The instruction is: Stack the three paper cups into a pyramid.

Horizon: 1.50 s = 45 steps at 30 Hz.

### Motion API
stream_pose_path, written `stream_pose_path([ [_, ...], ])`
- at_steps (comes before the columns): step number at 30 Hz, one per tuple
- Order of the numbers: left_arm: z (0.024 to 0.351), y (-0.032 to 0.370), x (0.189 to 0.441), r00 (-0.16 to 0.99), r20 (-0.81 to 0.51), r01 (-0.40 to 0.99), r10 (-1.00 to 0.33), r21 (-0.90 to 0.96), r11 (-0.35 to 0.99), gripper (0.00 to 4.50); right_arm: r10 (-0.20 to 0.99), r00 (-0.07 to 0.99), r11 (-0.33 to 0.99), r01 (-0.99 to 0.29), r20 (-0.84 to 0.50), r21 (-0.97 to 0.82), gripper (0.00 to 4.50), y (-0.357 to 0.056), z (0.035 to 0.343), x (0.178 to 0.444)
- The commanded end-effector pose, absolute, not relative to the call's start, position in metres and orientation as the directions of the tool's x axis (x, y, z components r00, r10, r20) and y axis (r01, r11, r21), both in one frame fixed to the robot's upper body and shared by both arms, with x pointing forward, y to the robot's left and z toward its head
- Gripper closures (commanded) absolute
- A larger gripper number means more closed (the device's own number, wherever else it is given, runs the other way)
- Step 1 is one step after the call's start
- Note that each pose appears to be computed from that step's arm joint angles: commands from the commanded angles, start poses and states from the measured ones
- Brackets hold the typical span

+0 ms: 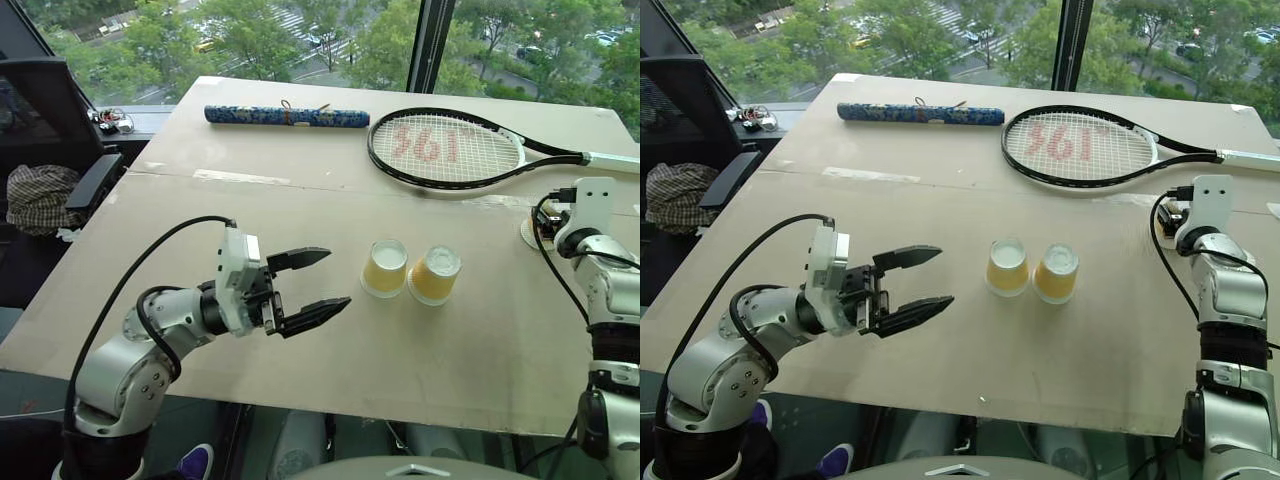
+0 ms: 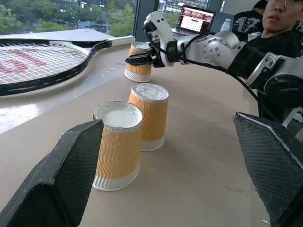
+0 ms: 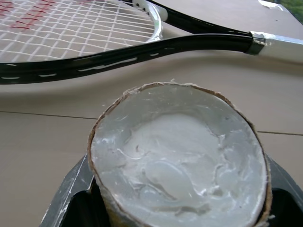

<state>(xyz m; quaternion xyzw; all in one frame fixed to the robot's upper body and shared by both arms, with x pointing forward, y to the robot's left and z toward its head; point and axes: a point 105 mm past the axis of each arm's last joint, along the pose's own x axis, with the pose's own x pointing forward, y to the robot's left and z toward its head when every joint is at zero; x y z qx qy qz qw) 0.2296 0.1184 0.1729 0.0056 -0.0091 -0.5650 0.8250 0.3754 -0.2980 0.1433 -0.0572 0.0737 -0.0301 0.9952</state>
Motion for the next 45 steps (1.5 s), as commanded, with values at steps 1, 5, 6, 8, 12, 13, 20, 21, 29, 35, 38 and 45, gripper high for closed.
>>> stream_pose_path([
  [1, 0.179, 0.124, 0.234, 0.401, 0.093, 0.912, -0.912, 0.059, 0.407, 0.0, 0.189, 0.98, 0.975, -0.181, 0.055, -0.126, 2.15, -0.265, 0.21, 0.36],
  [5, 0.176, 0.137, 0.224, 0.329, 0.12, 0.943, -0.937, 0.017, 0.333, 0.0, 0.559, 0.822, 0.827, -0.546, 0.107, -0.133, 2.15, -0.201, 0.246, 0.321],
  [6, 0.175, 0.142, 0.222, 0.326, 0.117, 0.945, -0.938, 0.002, 0.328, 0.0, 0.609, 0.787, 0.791, -0.595, 0.095, -0.141, 2.15, -0.189, 0.25, 0.313],
  [8, 0.17, 0.152, 0.22, 0.327, 0.086, 0.944, -0.941, 0.008, 0.329, 0.0, 0.742, 0.668, 0.667, -0.727, 0.056, -0.167, 2.15, -0.154, 0.253, 0.293],
  [12, 0.171, 0.163, 0.214, 0.345, 0.084, 0.938, -0.935, -0.01, 0.345, 0.0, 0.824, 0.564, 0.547, -0.814, -0.044, -0.193, 2.15, -0.122, 0.243, 0.278],
  [13, 0.169, 0.165, 0.213, 0.349, 0.077, 0.937, -0.934, -0.016, 0.349, 0.0, 0.829, 0.556, 0.535, -0.821, -0.066, -0.2, 2.15, -0.118, 0.24, 0.277],
  [20, 0.165, 0.172, 0.208, 0.367, 0.056, 0.93, -0.929, -0.021, 0.366, 0.0, 0.85, 0.507, 0.46, -0.848, -0.145, -0.265, 2.15, -0.101, 0.228, 0.274],
  [21, 0.165, 0.171, 0.207, 0.366, 0.055, 0.93, -0.929, -0.021, 0.366, 0.0, 0.853, 0.501, 0.452, -0.849, -0.147, -0.274, 2.15, -0.099, 0.228, 0.273],
  [29, 0.163, 0.168, 0.202, 0.366, 0.045, 0.931, -0.929, -0.028, 0.365, 0.0, 0.85, 0.487, 0.412, -0.853, -0.202, -0.32, 2.15, -0.09, 0.216, 0.271],
  [35, 0.164, 0.165, 0.202, 0.358, 0.047, 0.934, -0.933, -0.03, 0.357, 0.0, 0.845, 0.465, 0.384, -0.871, -0.263, -0.306, 0.59, -0.094, 0.196, 0.27],
  [38, 0.164, 0.165, 0.202, 0.356, 0.045, 0.934, -0.933, -0.032, 0.355, 0.0, 0.844, 0.484, 0.403, -0.857, -0.231, -0.322, 0.03, -0.095, 0.2, 0.271],
  [45, 0.161, 0.159, 0.207, 0.379, 0.021, 0.925, -0.925, -0.044, 0.378, 0.0, 0.854, 0.515, 0.455, -0.808, -0.076, -0.374, 0.03, -0.106, 0.229, 0.27],
])
